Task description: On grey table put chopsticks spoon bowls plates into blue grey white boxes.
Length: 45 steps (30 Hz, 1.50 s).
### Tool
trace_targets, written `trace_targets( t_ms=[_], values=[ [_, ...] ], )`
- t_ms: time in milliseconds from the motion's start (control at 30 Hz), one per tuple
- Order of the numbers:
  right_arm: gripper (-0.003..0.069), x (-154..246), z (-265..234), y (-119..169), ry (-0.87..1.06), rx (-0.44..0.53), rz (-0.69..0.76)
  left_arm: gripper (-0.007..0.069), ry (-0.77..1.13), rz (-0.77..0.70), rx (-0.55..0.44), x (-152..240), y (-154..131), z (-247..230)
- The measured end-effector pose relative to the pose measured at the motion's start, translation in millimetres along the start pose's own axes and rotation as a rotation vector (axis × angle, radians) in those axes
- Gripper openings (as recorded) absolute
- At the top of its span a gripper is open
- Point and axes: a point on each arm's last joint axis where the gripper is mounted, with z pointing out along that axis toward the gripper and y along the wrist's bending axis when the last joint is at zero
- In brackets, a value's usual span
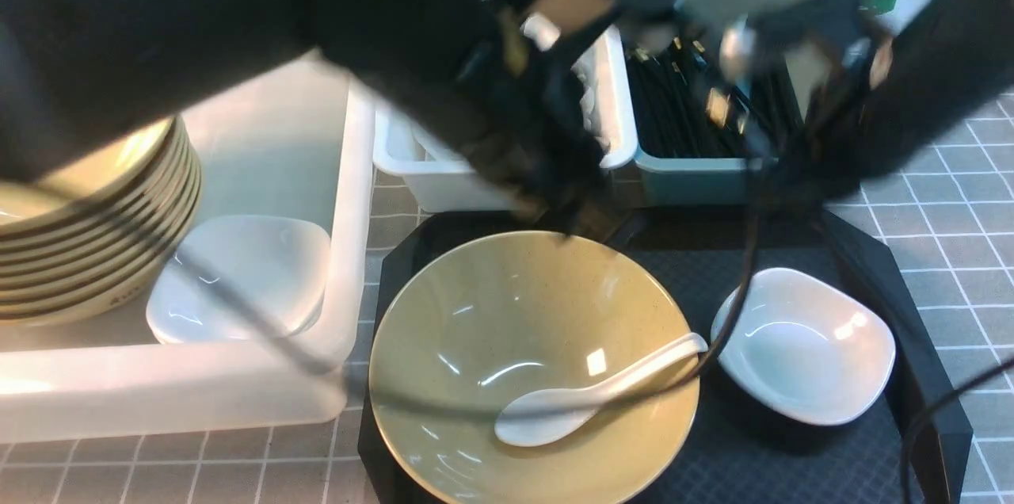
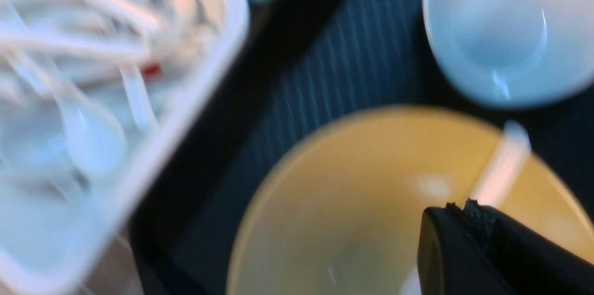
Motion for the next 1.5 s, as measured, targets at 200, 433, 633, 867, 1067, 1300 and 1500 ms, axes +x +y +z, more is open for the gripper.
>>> trace_targets(
  t_ms=[200, 433, 633, 867, 1067, 1300, 1500],
  values=[
    [0.0151, -54, -11, -32, -0.228, 0.054, 0.138, -0.0015, -0.154, 0.003, -0.068, -59, 19, 6],
    [0.0151, -100, 28, -60, -0.342, 0.068, 0.291, -0.0015, -0.262, -0.085, -0.151, -82, 58, -3],
    [0.0151, -120, 80, -77, -0.41, 0.07, 0.361, -0.0015, -0.212, -0.117, -0.152, -76, 64, -4],
    [0.0255, -106, 141, -93, -0.266, 0.089, 0.375, -0.0015, -0.085, -0.114, -0.163, -61, 62, -26],
    [0.0463, -94, 121, -91, -0.094, 0.092, 0.276, -0.0015, -0.052, -0.104, -0.201, -37, 58, -57],
    [0.0505, -94, 30, -67, -0.046, 0.049, 0.038, -0.0015, 0.019, -0.139, -0.197, 24, 42, -89],
    [0.0507, -87, -46, -13, -0.113, -0.104, -0.224, -0.0015, 0.028, -0.223, -0.178, 105, 18, -114]
  ],
)
